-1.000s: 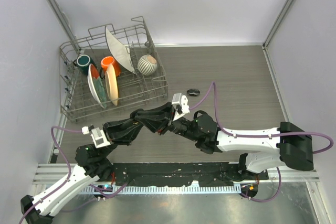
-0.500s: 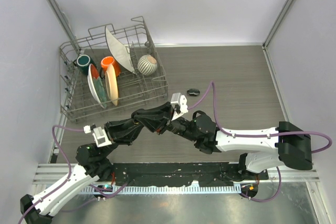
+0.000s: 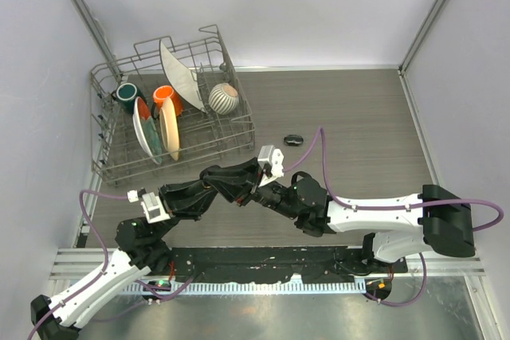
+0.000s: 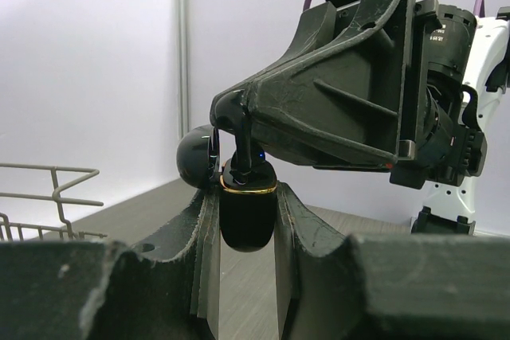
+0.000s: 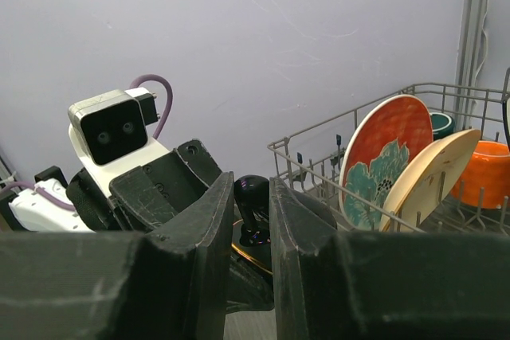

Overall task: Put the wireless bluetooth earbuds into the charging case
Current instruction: Place the earbud in the charging case.

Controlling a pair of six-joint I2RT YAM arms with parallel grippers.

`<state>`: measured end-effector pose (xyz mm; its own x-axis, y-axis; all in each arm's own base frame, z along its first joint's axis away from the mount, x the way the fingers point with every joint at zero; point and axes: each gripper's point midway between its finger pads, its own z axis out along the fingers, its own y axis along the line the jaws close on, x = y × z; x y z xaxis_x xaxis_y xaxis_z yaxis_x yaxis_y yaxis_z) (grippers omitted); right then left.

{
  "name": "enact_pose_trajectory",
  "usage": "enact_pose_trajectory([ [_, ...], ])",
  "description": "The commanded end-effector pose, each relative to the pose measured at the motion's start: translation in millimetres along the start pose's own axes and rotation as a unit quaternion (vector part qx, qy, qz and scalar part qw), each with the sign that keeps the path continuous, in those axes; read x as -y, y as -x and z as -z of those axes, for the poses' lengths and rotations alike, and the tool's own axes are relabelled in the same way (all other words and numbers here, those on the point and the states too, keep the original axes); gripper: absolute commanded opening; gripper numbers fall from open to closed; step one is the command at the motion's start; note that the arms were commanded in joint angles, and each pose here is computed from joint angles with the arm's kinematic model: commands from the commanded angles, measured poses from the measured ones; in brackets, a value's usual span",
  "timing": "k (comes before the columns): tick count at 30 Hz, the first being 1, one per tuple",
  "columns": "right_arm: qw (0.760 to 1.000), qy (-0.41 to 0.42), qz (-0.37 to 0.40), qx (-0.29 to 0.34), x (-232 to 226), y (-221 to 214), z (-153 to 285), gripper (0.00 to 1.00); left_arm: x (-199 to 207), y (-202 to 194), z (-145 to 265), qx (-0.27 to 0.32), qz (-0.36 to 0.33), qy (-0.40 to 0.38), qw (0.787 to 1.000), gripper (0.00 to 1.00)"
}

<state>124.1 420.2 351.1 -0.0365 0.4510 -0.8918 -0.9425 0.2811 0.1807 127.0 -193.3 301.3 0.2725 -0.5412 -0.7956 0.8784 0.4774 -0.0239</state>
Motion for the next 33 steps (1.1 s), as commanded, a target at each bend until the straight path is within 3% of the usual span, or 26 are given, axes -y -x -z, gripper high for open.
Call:
enact_pose_trajectory([
  [1, 1.000, -0.009, 0.020, -0.004, -1.3, -3.1, -1.8, 0.01, -1.8, -5.8, 6.7, 0.011, -0.009, 0.003, 1.000, 0.00],
  [16, 0.997, -0.060, 0.052, -0.008, 11.6, -16.1, 4.1, 0.01, -2.9, -0.3, 5.5, 0.019, -0.012, 0.006, 1.000, 0.00],
  [33, 0.998, -0.047, 0.035, -0.018, 3.2, -19.9, 4.7, 0.01, -8.6, -1.3, 5.8, 0.019, -0.016, 0.021, 0.999, 0.00],
])
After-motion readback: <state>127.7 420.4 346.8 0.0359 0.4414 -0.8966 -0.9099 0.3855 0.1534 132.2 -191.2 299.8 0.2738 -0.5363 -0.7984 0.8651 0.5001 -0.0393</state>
